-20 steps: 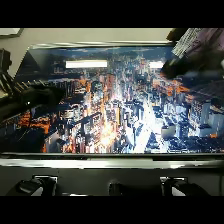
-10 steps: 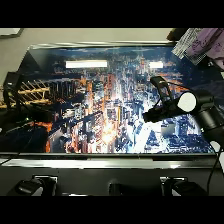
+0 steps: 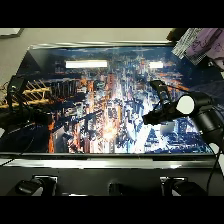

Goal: Fold the clothes and pants, and hang the long-sleeved shirts on hangers.

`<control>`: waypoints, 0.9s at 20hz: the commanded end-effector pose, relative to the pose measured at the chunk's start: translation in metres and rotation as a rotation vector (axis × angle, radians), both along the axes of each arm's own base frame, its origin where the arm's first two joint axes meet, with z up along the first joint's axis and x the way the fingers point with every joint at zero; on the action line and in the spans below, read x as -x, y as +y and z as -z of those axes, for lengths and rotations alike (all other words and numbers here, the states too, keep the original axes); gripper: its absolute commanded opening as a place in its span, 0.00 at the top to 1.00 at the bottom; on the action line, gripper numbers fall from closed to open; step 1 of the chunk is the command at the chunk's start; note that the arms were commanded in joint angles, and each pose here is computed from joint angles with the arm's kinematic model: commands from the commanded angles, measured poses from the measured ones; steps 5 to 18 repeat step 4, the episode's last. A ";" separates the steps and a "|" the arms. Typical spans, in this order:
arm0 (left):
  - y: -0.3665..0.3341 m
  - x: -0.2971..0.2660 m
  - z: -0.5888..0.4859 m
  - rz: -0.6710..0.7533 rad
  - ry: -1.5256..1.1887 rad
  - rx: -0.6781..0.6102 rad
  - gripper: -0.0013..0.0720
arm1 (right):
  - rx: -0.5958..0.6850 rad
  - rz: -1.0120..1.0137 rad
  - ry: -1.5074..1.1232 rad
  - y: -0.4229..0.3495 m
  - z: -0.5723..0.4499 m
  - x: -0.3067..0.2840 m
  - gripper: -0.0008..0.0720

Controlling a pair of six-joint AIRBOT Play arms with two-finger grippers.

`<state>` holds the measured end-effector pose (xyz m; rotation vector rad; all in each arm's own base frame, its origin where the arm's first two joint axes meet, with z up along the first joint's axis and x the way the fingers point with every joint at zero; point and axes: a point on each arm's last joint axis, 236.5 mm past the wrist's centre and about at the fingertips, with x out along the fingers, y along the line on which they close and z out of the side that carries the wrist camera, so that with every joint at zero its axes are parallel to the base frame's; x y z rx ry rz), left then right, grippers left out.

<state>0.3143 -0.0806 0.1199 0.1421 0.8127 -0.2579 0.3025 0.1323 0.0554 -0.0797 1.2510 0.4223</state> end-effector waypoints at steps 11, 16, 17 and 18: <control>0.001 0.000 0.000 -0.001 0.000 -0.002 0.95 | 0.000 0.000 0.001 0.000 0.000 0.000 0.96; 0.001 0.000 0.000 -0.001 0.000 -0.002 0.95 | 0.000 0.000 0.001 0.000 0.000 0.000 0.96; 0.001 0.000 0.000 -0.001 0.000 -0.002 0.95 | 0.000 0.000 0.001 0.000 0.000 0.000 0.96; 0.001 0.000 0.000 -0.001 0.000 -0.002 0.95 | 0.000 0.000 0.001 0.000 0.000 0.000 0.96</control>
